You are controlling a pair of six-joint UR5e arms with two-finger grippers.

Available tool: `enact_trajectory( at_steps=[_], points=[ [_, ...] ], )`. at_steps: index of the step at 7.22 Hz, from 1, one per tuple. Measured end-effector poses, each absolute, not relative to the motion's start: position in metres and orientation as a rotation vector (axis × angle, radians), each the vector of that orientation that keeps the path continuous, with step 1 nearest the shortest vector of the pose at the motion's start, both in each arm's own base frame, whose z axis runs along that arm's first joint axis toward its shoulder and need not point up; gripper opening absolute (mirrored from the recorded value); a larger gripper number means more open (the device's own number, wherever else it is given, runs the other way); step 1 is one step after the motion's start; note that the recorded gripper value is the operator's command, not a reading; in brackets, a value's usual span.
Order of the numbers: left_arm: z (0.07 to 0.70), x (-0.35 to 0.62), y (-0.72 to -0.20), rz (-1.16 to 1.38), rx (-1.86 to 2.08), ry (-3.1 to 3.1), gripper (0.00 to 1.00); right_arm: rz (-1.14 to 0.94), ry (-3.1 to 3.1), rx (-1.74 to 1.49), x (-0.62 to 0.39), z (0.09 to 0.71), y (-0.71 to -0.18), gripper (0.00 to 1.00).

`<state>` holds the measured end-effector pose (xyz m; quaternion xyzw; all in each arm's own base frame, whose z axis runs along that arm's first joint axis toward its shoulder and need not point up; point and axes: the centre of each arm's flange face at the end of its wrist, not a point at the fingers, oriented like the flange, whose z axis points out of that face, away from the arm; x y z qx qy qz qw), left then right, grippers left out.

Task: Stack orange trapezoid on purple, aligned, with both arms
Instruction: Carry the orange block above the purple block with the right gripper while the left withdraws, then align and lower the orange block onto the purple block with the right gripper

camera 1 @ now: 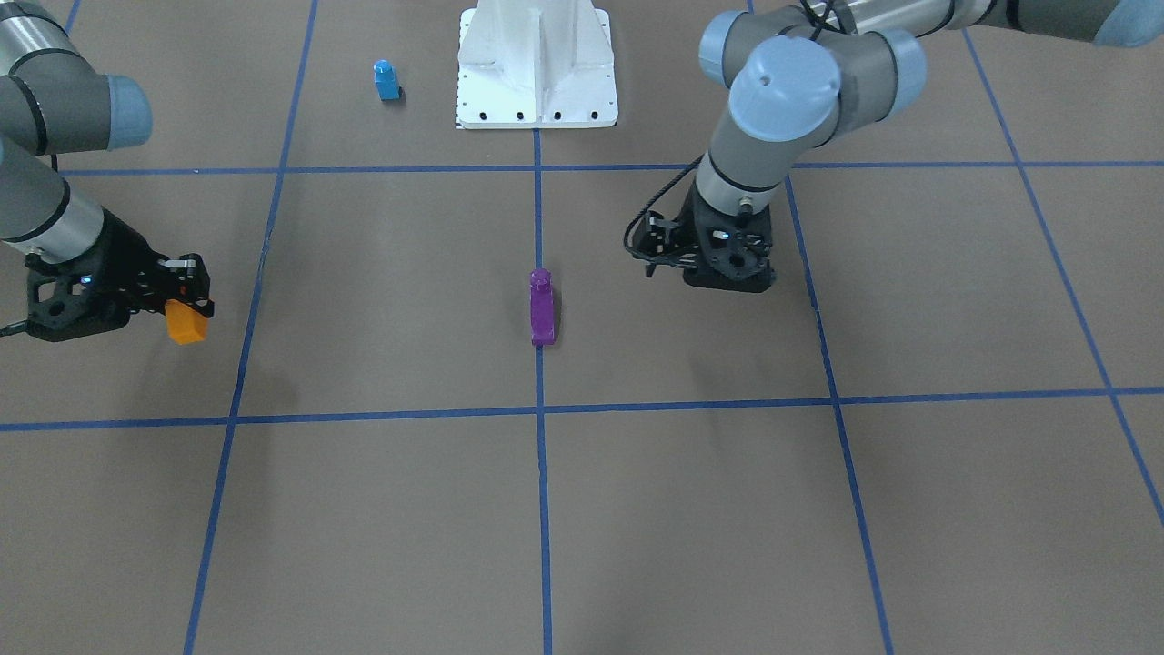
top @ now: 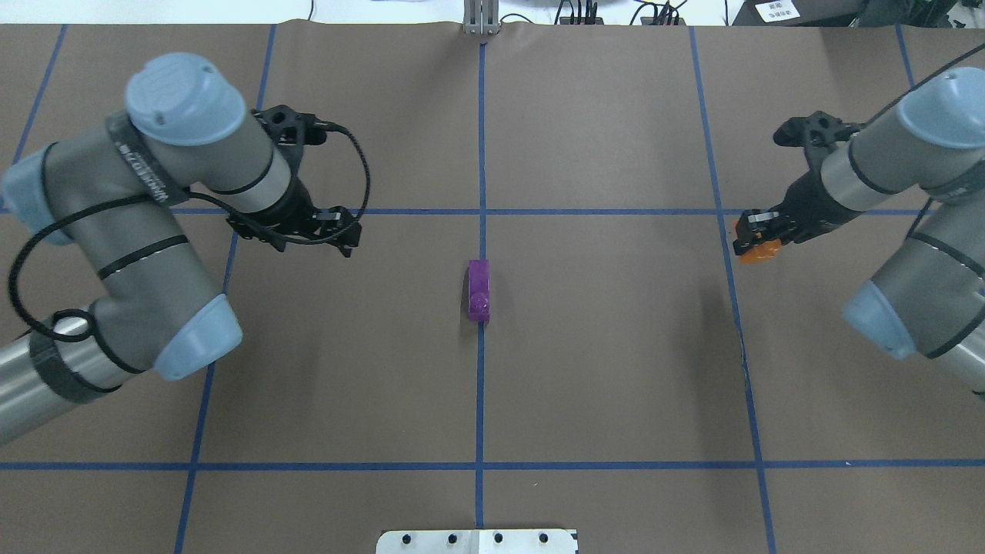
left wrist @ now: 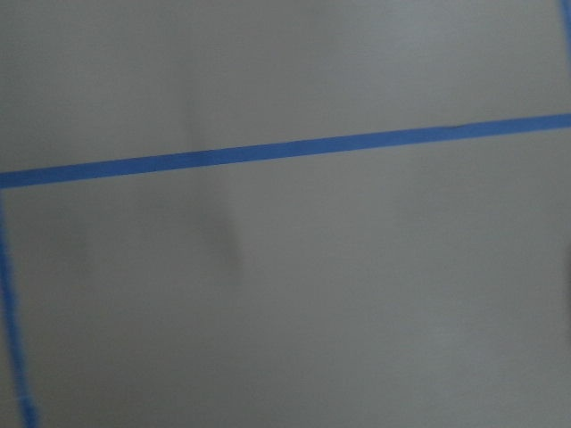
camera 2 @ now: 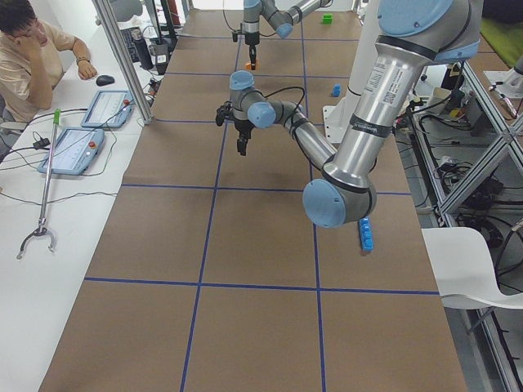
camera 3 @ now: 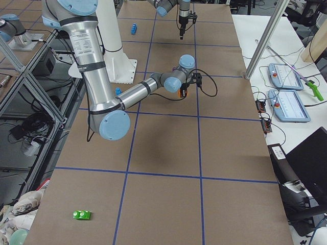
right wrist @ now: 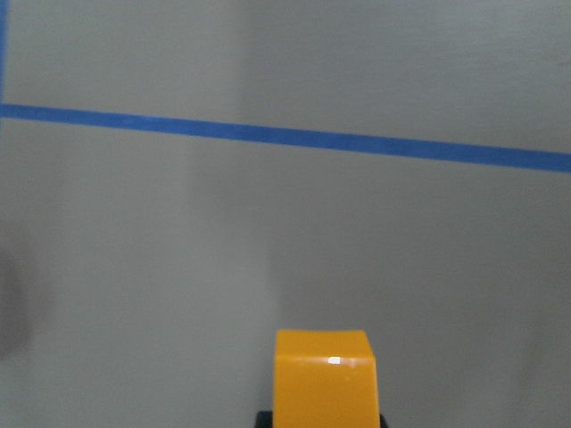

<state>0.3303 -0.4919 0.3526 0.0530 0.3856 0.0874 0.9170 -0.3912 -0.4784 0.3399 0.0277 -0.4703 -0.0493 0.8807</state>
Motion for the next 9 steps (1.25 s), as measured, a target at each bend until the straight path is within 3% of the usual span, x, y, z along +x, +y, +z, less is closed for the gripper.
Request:
enact_trajectory(
  at_steps=[3, 6, 9],
  points=[
    [0.43, 0.239, -0.503, 0.249, 0.111, 0.743, 0.99, -0.141, -0.947, 0.042, -0.515, 0.208, -0.419, 0.0],
    [0.445, 0.225, -0.499, 0.247, 0.095, 0.74, 0.99, -0.111, -0.898, 0.062, -0.585, 0.166, -0.408, 0.0],
    [0.445, 0.224, -0.499, 0.246, 0.096, 0.741, 0.99, -0.041, -0.873, 0.036, -0.597, 0.164, -0.422, 0.0]
  ],
)
